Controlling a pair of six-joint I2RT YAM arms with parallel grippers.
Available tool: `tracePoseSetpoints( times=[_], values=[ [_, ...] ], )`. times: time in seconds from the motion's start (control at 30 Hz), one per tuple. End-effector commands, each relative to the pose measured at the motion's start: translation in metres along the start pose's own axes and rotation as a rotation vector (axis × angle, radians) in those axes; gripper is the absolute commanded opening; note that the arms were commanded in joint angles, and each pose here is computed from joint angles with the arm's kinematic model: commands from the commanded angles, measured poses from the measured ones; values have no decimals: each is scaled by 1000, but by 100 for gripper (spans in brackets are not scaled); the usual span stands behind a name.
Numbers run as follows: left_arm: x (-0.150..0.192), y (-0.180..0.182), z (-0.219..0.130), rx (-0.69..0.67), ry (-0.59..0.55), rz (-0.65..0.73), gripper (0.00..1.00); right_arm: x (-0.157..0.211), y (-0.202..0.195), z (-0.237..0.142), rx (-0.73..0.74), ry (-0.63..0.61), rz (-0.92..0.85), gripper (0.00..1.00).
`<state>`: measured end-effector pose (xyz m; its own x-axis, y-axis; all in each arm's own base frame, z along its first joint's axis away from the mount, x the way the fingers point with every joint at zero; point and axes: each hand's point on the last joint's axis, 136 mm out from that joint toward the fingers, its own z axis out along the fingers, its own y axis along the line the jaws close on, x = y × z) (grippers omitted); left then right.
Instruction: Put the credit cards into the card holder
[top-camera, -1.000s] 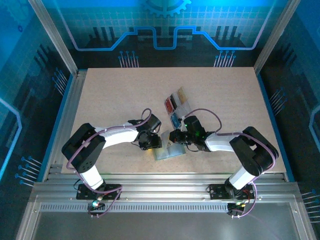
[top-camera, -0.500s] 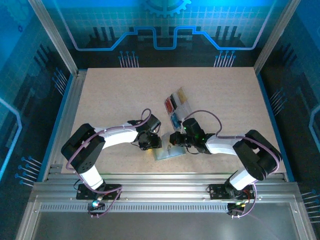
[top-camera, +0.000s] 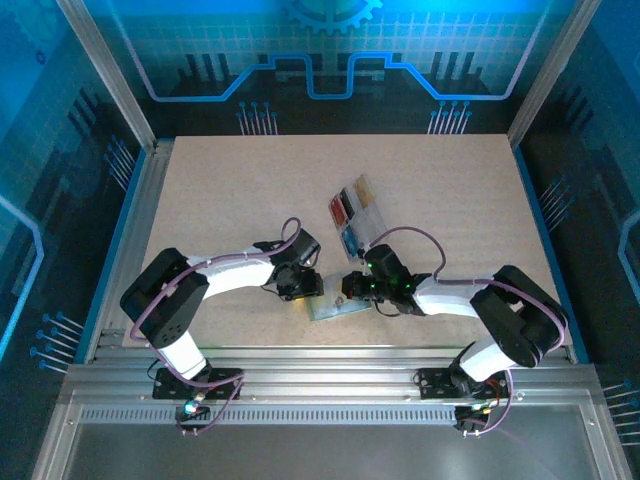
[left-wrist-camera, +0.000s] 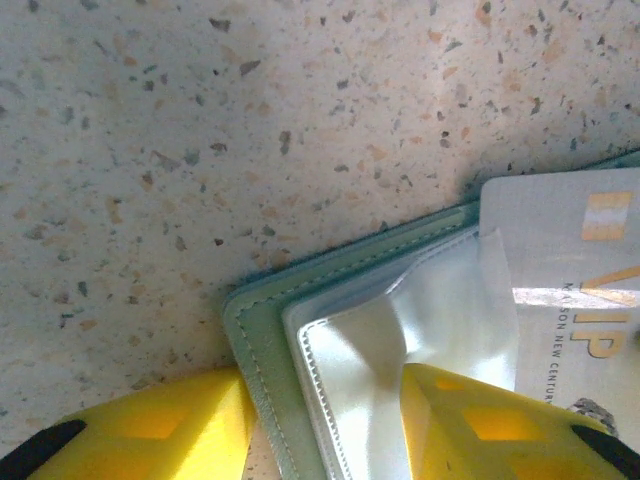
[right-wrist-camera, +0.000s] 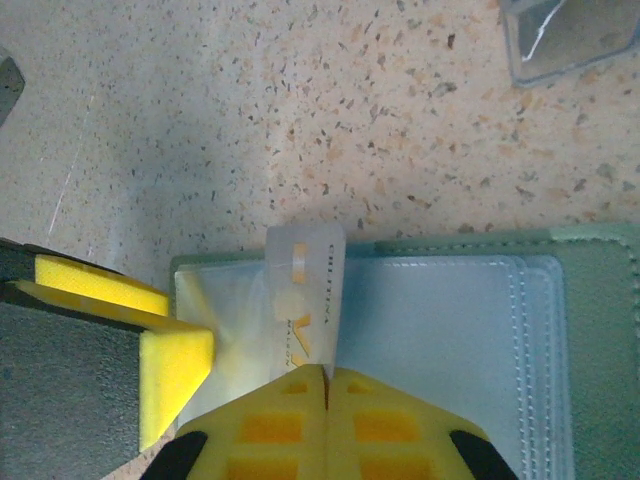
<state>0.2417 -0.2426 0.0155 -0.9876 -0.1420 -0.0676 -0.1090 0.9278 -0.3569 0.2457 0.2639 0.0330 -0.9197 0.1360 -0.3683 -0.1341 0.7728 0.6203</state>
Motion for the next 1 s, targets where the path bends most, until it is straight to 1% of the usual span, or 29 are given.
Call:
tracePoseSetpoints(
  times=[0.0,0.57,0.97],
  values=[
    [14,10,14,17,73,-36,44,45,-26,0,96,141,7,0],
    [9,10,11,40,73,-50,44,59,-35,-5,143,201,-34,0],
    [9,8,11,55,82,-50,44,50,-21,8,128,236,-86,0]
  ],
)
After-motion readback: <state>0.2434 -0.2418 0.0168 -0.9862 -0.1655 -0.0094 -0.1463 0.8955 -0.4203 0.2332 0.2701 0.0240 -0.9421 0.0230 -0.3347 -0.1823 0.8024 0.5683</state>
